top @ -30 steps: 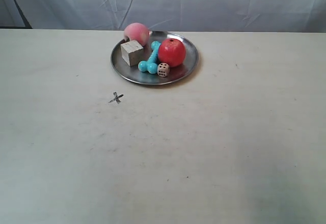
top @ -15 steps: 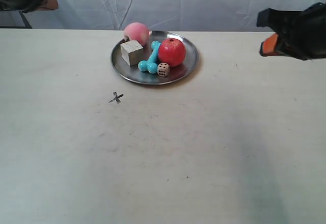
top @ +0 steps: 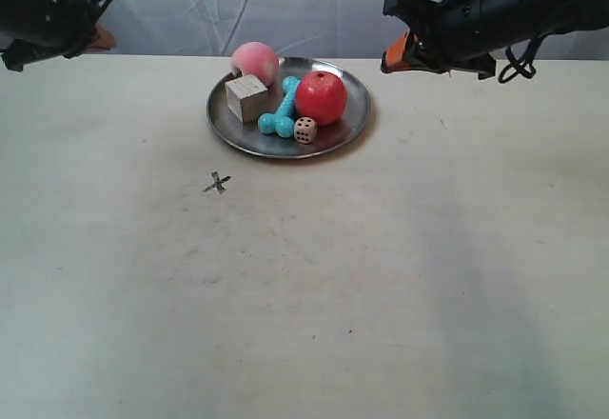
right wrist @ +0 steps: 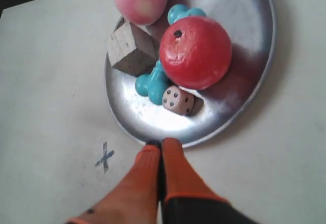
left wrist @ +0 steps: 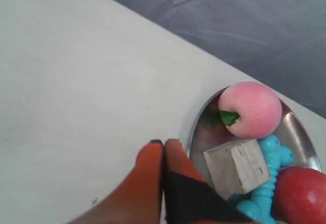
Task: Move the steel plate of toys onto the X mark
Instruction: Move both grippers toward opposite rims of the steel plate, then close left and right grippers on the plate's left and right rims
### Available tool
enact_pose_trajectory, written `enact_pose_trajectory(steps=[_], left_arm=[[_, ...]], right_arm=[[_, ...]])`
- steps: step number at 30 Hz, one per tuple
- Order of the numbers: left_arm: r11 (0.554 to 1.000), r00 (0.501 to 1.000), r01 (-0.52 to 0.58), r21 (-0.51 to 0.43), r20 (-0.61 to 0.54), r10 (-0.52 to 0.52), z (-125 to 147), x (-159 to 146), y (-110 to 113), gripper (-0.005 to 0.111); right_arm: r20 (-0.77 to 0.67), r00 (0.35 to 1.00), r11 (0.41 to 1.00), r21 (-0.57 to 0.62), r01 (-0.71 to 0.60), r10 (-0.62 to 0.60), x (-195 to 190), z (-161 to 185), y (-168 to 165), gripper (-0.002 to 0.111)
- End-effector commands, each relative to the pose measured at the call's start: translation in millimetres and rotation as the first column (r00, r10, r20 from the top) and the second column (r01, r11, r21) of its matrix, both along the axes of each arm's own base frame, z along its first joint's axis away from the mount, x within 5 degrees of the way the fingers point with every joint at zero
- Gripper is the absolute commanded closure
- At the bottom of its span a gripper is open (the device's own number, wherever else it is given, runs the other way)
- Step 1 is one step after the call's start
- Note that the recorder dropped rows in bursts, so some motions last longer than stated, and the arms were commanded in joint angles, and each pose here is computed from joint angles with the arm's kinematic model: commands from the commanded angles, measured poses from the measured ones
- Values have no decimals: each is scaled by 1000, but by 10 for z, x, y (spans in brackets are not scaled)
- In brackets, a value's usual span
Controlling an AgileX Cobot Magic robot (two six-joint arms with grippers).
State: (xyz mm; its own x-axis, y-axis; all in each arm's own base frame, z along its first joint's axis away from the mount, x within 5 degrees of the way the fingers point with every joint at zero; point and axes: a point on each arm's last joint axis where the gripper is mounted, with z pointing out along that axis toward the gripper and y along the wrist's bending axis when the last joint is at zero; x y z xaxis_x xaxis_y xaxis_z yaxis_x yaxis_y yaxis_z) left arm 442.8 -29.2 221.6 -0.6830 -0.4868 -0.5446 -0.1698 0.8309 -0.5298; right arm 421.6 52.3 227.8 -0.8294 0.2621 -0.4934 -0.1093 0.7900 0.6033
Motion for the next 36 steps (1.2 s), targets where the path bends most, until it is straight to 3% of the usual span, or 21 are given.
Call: enact_pose_trajectory(steps=[1, 5, 9, 14, 16, 19, 21, 25, 30, 36], left_arm=[[995, 995, 84, -60, -46, -87, -290, 243, -28, 106], [975, 978, 208, -78, -20, -210, -362, 419, -138, 106], [960, 968, 243, -136, -34, -250, -447, 515, -190, 106], [954, 956, 275, -119, -73, -284, -634, 534, -272, 104], [948, 944, 300, -107, -110, -311, -807, 526, -358, 93], [941, 931, 315, -124, -155, -332, -1041, 512, -478, 62], [942, 928, 312, -127, -170, -330, -1125, 512, -477, 55], [945, 933, 295, -141, -170, -316, -1179, 521, -526, 55], [931, 918, 310, -195, -193, -346, -1322, 474, -778, 55], [934, 924, 296, -201, -187, -333, -1345, 480, -828, 55]], right_arm=[[-11, 999, 997, 56, 49, -49, 261, -92, -5, 109], [-37, 999, 997, 76, 17, -14, 425, -244, 24, 109], [-80, 997, 996, 91, -7, 15, 519, -445, 39, 109], [-113, 994, 998, 56, 10, -3, 565, -699, 12, 109], [-119, 993, 999, 48, 25, -19, 583, -772, 1, 109], [-119, 992, 999, 35, 42, -38, 604, -839, -15, 109], [-119, 992, 998, 34, 44, -39, 606, -848, -16, 109], [-130, 990, 997, 41, 60, -54, 620, -921, -11, 109], [-160, 985, 995, 65, 77, -66, 629, -1046, -2, 109], [-170, 984, 995, 70, 69, -56, 622, -1066, 5, 109]])
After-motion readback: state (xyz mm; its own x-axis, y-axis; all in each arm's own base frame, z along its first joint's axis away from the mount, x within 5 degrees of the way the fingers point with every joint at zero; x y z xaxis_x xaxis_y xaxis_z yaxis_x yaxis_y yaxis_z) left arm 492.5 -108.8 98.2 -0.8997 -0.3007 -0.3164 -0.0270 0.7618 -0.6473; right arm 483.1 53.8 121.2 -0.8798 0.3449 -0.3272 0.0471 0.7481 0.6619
